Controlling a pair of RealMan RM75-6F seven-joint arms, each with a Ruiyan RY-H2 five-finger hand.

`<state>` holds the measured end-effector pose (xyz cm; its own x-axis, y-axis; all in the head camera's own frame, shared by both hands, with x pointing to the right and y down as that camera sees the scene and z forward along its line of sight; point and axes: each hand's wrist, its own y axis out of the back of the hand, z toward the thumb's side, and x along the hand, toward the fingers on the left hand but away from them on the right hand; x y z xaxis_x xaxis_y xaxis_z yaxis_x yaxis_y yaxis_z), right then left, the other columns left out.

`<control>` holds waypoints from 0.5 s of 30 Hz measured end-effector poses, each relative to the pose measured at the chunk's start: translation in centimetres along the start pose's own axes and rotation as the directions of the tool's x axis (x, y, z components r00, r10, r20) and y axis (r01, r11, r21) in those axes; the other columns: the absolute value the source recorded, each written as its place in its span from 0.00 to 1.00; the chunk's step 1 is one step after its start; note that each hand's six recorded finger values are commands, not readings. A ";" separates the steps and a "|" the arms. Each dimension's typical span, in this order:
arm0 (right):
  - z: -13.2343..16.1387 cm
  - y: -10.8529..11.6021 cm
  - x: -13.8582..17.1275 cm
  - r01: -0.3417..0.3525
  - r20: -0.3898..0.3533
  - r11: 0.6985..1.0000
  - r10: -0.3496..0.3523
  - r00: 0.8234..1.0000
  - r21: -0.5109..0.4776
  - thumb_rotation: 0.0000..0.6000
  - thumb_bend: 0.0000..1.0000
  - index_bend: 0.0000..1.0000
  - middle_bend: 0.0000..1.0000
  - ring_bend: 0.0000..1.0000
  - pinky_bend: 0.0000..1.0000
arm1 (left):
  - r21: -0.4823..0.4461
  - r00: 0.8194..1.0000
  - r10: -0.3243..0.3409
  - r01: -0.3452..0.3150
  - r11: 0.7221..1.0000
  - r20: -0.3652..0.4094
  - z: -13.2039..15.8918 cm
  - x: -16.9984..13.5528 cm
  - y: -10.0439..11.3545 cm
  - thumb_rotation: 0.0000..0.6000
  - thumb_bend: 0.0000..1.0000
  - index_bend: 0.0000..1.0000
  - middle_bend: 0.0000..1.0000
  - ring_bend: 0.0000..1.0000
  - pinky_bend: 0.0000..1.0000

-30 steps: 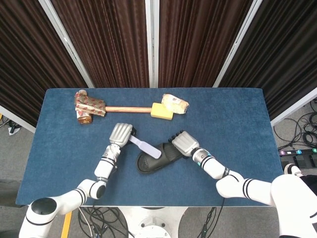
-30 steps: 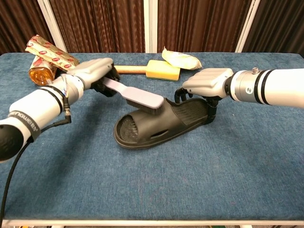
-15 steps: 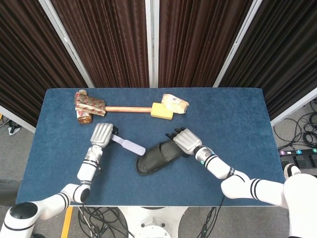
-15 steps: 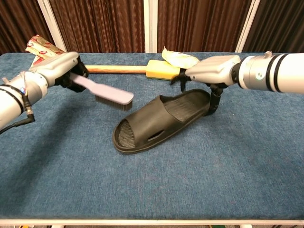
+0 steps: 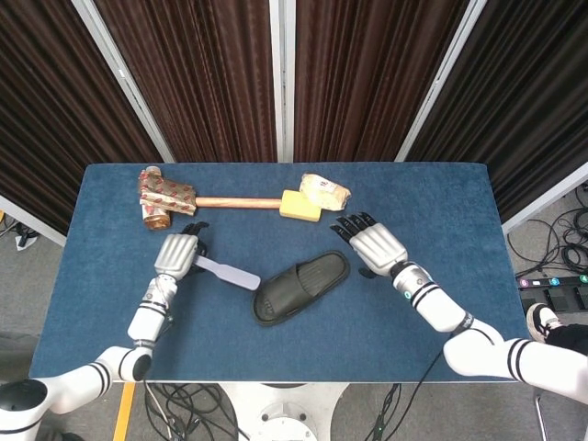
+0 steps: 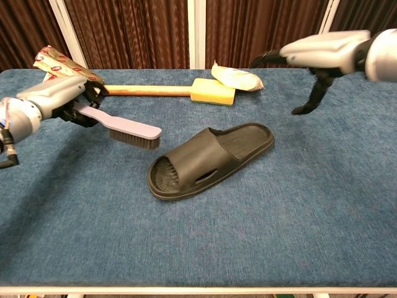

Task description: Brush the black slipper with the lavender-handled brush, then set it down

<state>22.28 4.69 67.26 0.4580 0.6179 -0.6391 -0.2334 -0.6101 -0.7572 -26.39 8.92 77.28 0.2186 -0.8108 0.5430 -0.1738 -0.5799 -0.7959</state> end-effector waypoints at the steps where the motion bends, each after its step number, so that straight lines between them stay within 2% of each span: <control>1: -0.4 0.2 0.4 0.006 0.009 1.000 -0.006 1.000 -0.005 1.00 0.14 0.00 0.01 0.00 0.06 | 0.008 1.000 -0.002 0.003 1.000 -0.004 -0.1 -0.1 0.1 0.40 0.21 0.12 0.05 0.00 0.21; 2: -1.0 0.4 1.0 0.014 0.021 1.000 -0.014 1.000 -0.011 1.00 0.14 0.00 0.01 0.00 0.06 | 0.017 1.000 -0.004 0.004 1.000 -0.009 -0.3 -0.2 0.2 0.40 0.15 0.11 0.04 0.00 0.19; 5: -2.4 0.7 2.5 0.032 0.050 0.999 -0.030 0.998 -0.023 1.00 0.14 0.00 0.02 0.00 0.06 | 0.036 0.999 0.000 0.002 0.999 -0.034 -1.2 -0.4 0.9 0.40 0.05 0.10 0.03 0.00 0.16; 8: -3.7 0.9 4.0 0.045 0.077 0.998 -0.042 0.996 -0.036 1.00 0.14 0.00 0.02 0.00 0.06 | 0.058 0.999 0.003 0.000 0.998 -0.045 -1.8 -0.6 1.4 0.42 0.02 0.09 0.03 0.00 0.16; 9: -4.1 0.9 4.5 0.049 0.086 0.998 -0.046 0.995 -0.039 1.00 0.14 0.00 0.03 0.00 0.06 | 0.068 0.999 0.001 0.002 0.998 -0.045 -1.9 -0.7 1.6 0.46 0.02 0.09 0.03 0.00 0.16; 11: -5.1 0.9 5.6 0.058 0.108 0.997 -0.053 0.993 -0.047 1.00 0.14 0.00 0.03 0.00 0.06 | 0.081 0.999 -0.003 0.006 0.997 -0.043 -2.1 -0.8 1.8 0.65 0.02 0.09 0.03 0.00 0.16; 15: -7.0 0.7 7.8 0.075 0.154 0.995 -0.064 0.986 -0.066 1.00 0.14 0.00 0.04 0.00 0.06 | 0.117 0.999 -0.029 0.034 0.993 -0.042 -2.7 -1.5 2.4 0.92 0.01 0.09 0.03 0.00 0.16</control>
<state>31.71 5.61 62.65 0.3345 0.7249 -0.6022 -0.1415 -0.5931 -0.7926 -29.73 8.55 75.29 0.1830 -0.7960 0.5769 -0.0524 -0.5939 -0.8028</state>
